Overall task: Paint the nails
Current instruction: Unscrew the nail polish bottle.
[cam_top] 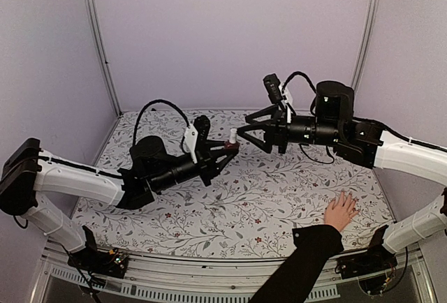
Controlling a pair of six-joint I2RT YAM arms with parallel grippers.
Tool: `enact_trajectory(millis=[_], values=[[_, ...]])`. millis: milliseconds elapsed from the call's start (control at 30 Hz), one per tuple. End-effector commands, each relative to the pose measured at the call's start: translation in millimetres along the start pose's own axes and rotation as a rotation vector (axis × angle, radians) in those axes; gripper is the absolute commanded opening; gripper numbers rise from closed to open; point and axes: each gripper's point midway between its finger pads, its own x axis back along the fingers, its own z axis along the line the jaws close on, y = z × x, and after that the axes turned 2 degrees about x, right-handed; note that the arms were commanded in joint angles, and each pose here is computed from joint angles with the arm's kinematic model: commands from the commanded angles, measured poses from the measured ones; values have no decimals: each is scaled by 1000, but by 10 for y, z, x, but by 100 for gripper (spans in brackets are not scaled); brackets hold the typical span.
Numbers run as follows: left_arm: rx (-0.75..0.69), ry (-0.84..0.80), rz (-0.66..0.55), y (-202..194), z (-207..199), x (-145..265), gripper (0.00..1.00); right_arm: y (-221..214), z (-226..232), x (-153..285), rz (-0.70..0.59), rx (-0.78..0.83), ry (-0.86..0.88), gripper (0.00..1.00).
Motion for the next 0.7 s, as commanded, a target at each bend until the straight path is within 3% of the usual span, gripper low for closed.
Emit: enact_trajectory(millis=[0, 200, 667], values=[[24, 52, -57, 132, -11, -122, 0, 50, -95, -110, -30, -80, -36, 60], [20, 75, -52, 103, -18, -224, 0, 27, -152, -163, -28, -103, -76, 52], [1, 102, -42, 93, -34, -300, 0, -84, -197, -268, 10, -112, -102, 16]])
